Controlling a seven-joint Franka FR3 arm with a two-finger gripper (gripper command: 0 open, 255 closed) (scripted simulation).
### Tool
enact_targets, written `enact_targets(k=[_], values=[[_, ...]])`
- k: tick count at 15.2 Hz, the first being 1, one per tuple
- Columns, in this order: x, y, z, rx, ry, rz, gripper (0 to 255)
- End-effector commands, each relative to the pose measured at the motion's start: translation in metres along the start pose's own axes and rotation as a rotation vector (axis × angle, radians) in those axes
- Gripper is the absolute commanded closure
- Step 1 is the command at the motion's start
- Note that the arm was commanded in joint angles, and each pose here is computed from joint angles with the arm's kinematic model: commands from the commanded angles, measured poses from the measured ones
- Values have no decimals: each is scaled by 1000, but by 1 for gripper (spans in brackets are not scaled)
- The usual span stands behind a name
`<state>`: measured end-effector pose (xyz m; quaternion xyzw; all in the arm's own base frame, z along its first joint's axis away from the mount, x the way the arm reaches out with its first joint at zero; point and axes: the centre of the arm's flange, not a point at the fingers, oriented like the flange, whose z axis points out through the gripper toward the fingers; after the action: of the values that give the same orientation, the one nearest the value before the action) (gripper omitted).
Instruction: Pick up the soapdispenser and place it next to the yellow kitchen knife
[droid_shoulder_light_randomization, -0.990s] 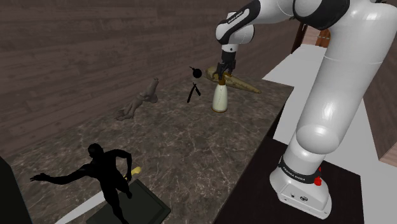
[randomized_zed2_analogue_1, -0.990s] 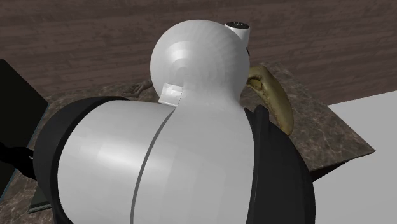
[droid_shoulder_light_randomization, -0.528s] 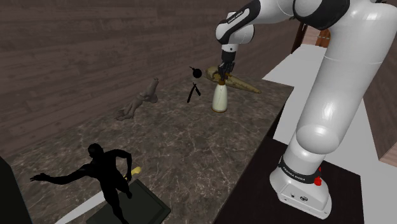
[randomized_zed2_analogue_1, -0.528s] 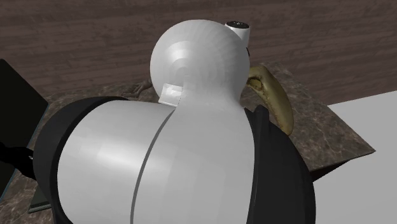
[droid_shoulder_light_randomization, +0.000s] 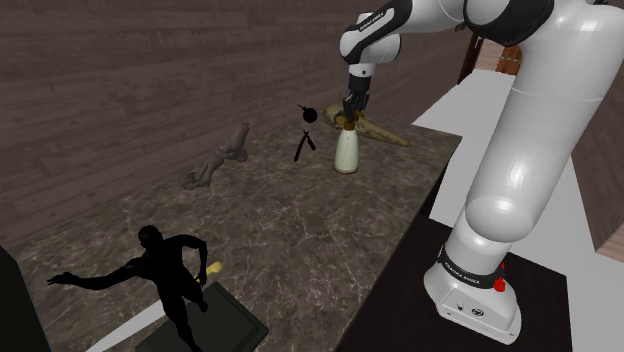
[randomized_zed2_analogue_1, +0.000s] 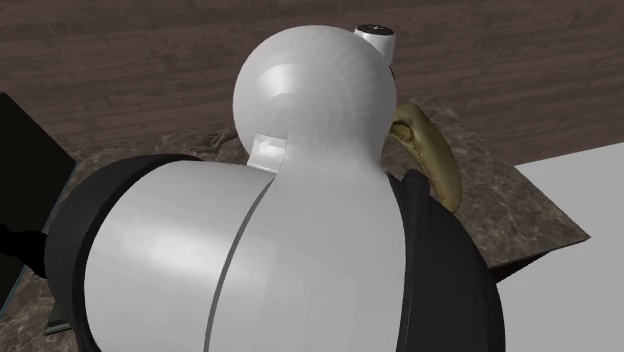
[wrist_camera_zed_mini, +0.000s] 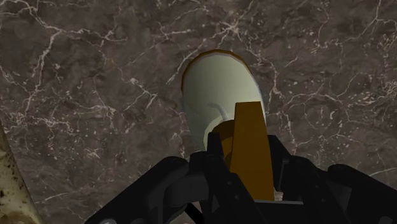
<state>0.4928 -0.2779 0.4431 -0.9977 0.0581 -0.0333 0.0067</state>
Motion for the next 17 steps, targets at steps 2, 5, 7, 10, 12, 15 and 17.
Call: enact_targets(k=[2, 5, 7, 10, 12, 15, 17], values=[[1, 0, -15, 0, 0, 0, 255], [2, -1, -31, 0, 0, 0, 255], [2, -1, -42, 0, 0, 0, 255], [3, -1, -58, 0, 0, 0, 255], [4, -1, -68, 0, 0, 0, 255], [5, -2, -84, 0, 0, 0, 255], [6, -2, -94, 0, 0, 0, 255]])
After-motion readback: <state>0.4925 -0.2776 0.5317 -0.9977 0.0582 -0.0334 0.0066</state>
